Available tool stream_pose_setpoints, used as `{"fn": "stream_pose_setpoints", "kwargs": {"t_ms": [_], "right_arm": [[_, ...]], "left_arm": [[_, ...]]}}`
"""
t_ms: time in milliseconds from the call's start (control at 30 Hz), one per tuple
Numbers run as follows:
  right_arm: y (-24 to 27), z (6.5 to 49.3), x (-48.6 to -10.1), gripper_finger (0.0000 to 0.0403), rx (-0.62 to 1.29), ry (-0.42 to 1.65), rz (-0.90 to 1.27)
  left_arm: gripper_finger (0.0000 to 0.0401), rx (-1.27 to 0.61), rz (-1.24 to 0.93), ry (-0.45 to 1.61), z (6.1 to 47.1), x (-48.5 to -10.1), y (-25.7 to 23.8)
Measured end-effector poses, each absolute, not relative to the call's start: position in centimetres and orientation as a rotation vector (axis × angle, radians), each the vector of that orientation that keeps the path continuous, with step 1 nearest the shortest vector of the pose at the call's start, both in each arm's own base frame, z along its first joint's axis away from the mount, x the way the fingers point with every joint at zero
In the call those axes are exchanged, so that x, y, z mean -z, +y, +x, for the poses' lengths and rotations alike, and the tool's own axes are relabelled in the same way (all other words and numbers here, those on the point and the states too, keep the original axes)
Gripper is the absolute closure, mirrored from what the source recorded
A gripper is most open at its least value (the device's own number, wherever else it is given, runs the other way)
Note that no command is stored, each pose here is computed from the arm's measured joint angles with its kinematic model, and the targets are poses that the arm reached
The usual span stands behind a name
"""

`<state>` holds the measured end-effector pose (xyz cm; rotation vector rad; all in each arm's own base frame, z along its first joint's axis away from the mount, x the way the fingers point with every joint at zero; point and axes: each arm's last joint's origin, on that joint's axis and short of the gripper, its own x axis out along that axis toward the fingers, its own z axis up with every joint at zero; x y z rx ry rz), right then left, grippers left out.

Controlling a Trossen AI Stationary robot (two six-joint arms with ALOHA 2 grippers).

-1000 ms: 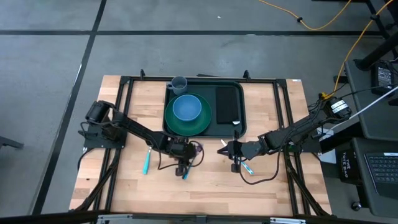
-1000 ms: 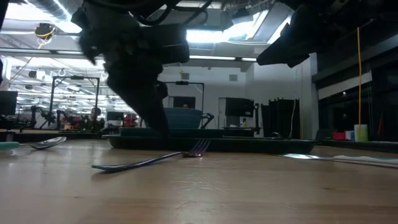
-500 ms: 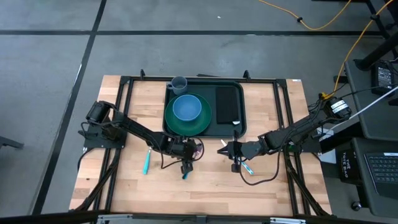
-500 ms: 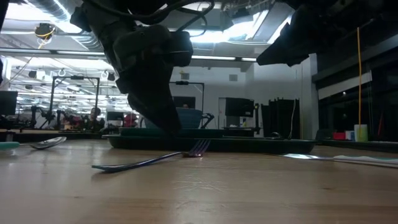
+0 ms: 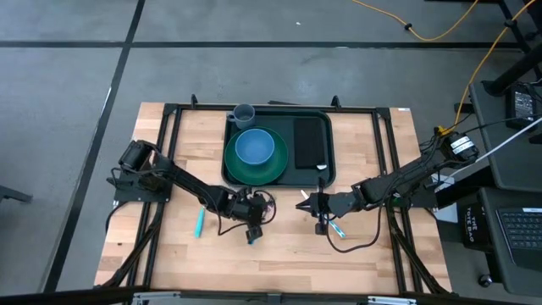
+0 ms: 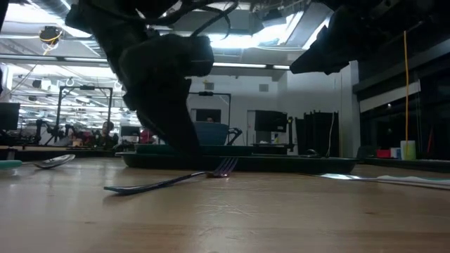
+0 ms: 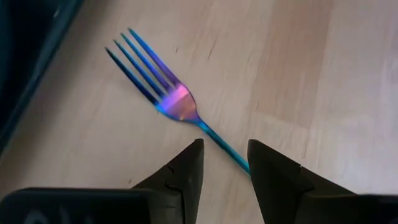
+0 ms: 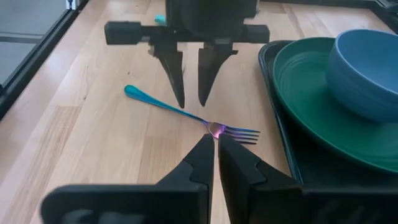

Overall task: Set up tray
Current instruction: Put the blue fork on the black table napkin

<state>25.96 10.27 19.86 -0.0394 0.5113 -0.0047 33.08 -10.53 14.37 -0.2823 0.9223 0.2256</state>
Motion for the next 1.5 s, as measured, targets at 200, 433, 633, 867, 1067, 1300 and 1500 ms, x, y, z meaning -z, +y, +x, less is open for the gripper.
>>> {"fn": "stream_pose_setpoints", "kwargs": {"t_ms": [200,433,633,867,1067,1300,1500], "right_arm": [[10.3,26.0,-19.9,0.0374,0.004,0.507,-0.037],[10.3,26.0,-19.9,0.0374,0.004,0.505,-0.036],[10.3,26.0,-19.9,0.0374,0.004,0.505,-0.035],[10.3,26.0,-19.9,0.0374,0.004,0.505,-0.036],[10.3,26.0,-19.9,0.0374,0.004,0.505,-0.036],[10.3,26.0,-19.9,0.0374,0.004,0.506,-0.037],[10.3,26.0,-19.9,0.0374,0.004,0.506,-0.038]], "left_arm": [[0.0281,-0.207,-0.289,0.945,33.6,-12.6,-10.9],[0.0281,-0.204,-0.318,0.961,33.6,-12.3,-11.0],[0.0281,-0.238,-0.317,1.009,33.2,-12.1,-10.8],[0.0309,-0.231,-0.251,1.082,32.6,-11.9,-10.7],[0.0351,-0.178,-0.162,1.096,32.4,-11.8,-10.9],[0.0393,-0.157,-0.13,1.102,32.4,-11.7,-10.9],[0.0394,-0.133,-0.092,1.103,32.4,-11.8,-10.9]]}}
